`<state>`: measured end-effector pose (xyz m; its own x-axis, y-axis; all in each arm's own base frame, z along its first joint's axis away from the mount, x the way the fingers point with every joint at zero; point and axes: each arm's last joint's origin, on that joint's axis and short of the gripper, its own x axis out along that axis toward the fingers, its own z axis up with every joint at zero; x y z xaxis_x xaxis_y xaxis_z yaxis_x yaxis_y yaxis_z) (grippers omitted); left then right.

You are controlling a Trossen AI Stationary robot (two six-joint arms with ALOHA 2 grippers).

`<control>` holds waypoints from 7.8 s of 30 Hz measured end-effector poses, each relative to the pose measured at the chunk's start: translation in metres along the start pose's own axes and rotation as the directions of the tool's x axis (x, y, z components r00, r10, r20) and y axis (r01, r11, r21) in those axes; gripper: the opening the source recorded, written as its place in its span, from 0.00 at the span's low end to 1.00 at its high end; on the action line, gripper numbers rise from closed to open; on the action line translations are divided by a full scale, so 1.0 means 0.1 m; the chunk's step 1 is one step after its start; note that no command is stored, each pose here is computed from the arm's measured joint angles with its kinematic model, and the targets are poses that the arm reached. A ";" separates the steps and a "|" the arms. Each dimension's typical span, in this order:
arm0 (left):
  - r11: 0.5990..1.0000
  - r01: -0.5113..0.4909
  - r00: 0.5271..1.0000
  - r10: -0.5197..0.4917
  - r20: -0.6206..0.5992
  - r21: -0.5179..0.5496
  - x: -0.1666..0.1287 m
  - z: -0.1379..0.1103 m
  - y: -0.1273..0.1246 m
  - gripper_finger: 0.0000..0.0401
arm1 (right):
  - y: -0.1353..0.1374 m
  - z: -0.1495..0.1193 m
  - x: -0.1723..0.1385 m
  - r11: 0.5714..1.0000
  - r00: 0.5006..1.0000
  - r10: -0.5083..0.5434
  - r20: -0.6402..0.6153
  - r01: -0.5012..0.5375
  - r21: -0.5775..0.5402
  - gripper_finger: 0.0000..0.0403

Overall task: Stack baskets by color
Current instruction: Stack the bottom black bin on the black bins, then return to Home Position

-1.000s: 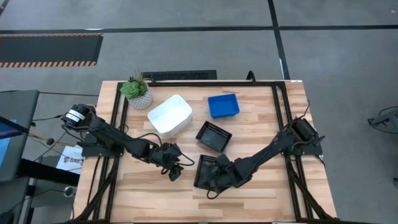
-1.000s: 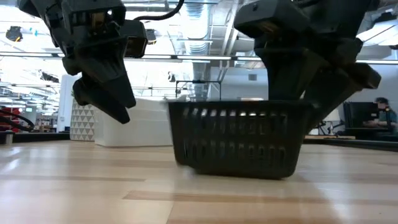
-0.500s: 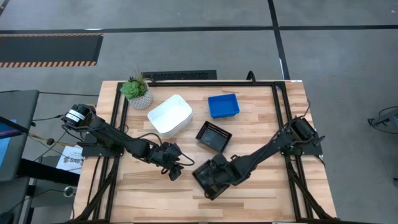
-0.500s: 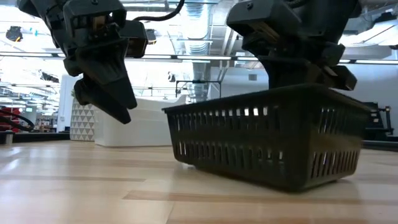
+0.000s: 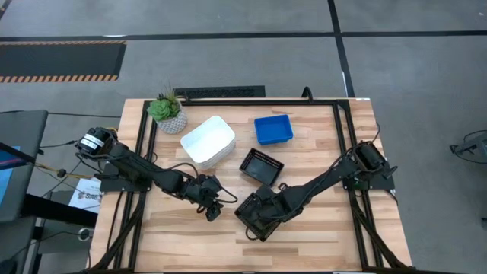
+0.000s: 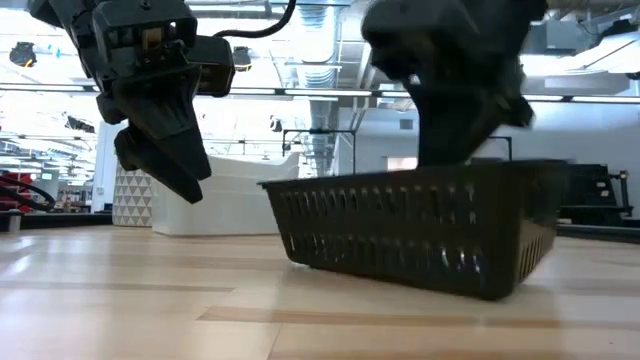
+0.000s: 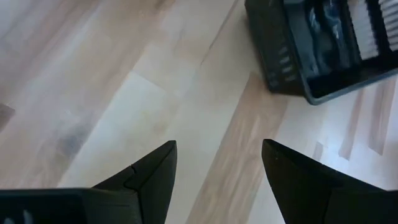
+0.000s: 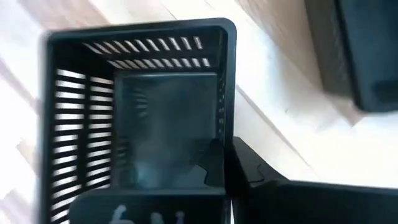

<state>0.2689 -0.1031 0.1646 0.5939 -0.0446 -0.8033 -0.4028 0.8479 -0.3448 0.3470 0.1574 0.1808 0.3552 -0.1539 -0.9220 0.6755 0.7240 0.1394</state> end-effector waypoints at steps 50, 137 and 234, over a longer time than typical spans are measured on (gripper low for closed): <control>0.986 0.153 0.837 -0.162 0.522 0.061 -1.83 0.03 0.18 0.56 | -1.79 1.46 -0.52 0.912 0.944 0.302 0.131 -0.247 -0.328 0.03; 0.990 0.121 0.844 -0.144 0.517 0.077 -1.82 0.02 0.20 0.56 | -1.88 1.45 -0.54 0.806 0.855 0.505 0.116 -0.419 -0.419 0.26; 0.898 0.162 0.637 -0.412 0.651 0.410 -1.19 -0.85 1.31 0.56 | -2.86 -0.57 -0.52 0.715 0.326 0.699 0.636 -0.298 -0.633 0.26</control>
<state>0.0863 -0.0314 0.1743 0.9980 -0.0338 -0.0537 0.0200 0.9705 -0.2403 0.0985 -0.0040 0.1682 0.9992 0.0285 0.0263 -0.0320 0.9888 0.1458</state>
